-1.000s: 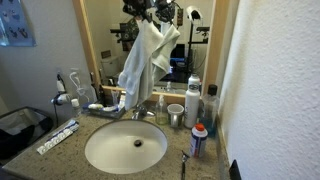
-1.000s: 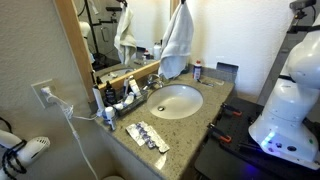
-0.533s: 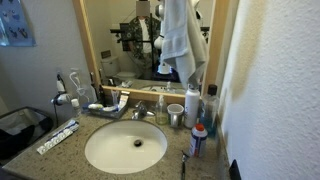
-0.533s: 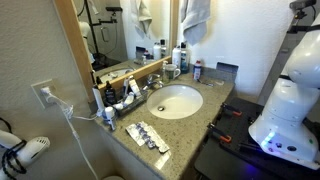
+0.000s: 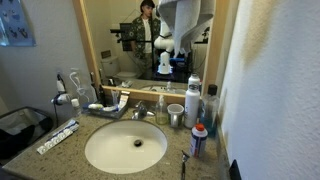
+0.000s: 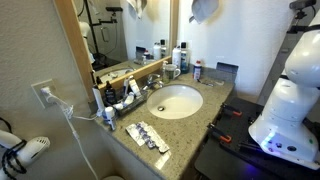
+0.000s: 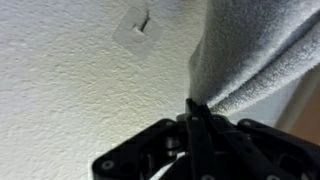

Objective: Unhang the towel from the wall and use it to wipe the countertop, hang the towel back on the wall

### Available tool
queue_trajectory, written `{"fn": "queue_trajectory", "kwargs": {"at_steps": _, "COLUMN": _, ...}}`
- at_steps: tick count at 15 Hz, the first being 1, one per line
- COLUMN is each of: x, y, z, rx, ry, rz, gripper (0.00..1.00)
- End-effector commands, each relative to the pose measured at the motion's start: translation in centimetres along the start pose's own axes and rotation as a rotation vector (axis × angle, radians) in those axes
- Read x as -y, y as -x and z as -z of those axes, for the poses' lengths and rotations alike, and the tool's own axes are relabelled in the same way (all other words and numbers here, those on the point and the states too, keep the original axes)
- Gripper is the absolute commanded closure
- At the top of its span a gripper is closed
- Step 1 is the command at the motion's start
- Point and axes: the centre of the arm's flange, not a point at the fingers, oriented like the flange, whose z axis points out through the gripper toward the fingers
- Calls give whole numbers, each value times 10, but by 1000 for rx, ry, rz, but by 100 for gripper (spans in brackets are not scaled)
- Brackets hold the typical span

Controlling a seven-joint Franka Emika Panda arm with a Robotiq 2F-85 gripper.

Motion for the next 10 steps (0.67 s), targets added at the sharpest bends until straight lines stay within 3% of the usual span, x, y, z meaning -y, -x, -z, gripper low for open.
{"fn": "queue_trajectory", "kwargs": {"at_steps": 1, "x": -30, "y": -10, "z": -36, "rx": -25, "ry": 179, "rz": -97, "gripper": 99}}
{"fn": "queue_trajectory", "kwargs": {"at_steps": 6, "x": -63, "y": 6, "z": -90, "rx": -12, "ry": 445, "rz": -204, "gripper": 99}}
{"fn": "queue_trajectory", "kwargs": {"at_steps": 10, "x": -56, "y": 13, "z": -108, "rx": -8, "ry": 536, "rz": -214, "gripper": 99}}
